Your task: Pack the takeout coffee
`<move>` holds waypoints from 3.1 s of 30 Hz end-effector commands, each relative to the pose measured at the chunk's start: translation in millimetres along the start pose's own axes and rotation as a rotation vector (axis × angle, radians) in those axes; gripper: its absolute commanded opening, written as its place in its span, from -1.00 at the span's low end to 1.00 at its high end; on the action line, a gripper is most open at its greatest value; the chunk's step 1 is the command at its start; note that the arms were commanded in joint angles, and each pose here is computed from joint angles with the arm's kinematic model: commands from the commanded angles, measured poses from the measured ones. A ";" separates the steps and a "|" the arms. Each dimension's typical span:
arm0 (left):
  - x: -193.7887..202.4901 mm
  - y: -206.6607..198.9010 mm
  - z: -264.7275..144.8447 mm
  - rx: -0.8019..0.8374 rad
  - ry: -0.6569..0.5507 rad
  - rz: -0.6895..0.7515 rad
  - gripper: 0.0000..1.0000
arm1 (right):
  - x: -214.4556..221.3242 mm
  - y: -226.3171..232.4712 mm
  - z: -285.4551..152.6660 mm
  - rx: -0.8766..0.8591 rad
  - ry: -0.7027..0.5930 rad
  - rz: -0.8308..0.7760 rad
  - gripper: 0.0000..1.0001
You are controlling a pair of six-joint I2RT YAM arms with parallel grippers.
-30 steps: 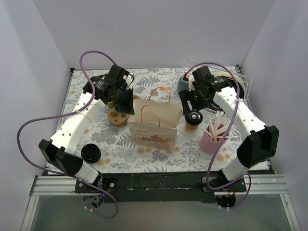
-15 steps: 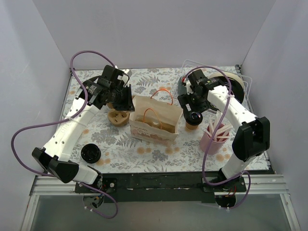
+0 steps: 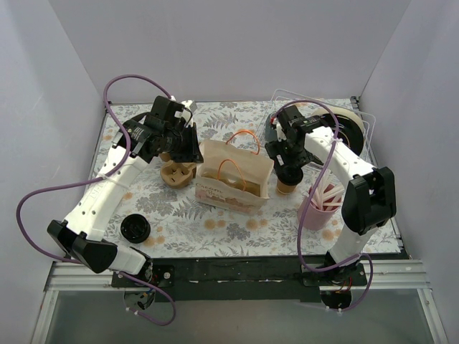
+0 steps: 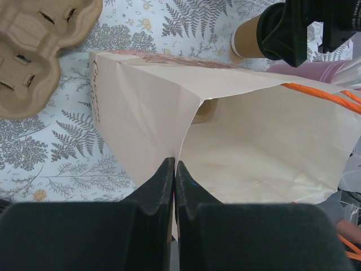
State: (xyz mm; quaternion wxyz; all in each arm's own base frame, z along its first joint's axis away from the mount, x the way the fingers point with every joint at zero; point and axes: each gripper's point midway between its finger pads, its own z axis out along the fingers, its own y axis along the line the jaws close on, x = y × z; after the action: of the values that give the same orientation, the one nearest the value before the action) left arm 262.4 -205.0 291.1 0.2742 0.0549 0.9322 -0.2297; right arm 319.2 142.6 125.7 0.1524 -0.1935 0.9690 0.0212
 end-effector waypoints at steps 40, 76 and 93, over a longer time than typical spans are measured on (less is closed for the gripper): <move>5.4 -13.4 -17.8 0.111 -0.085 -0.007 -1.00 | -33.3 -10.9 -111.9 0.000 -0.293 0.024 0.19; -19.4 -38.5 -20.6 0.250 -0.218 0.024 -1.00 | 24.0 108.3 -328.9 -0.629 -0.998 -0.623 -0.01; -22.6 -58.5 -33.5 0.444 -0.435 0.208 -1.00 | -21.0 129.9 -259.9 -0.229 -0.821 -0.738 -0.01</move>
State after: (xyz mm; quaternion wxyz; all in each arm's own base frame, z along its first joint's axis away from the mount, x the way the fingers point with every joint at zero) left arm 256.4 -231.1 318.9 0.4127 0.1146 0.8263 -0.3658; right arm 188.0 243.6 369.4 0.4527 -0.5165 0.6875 0.2360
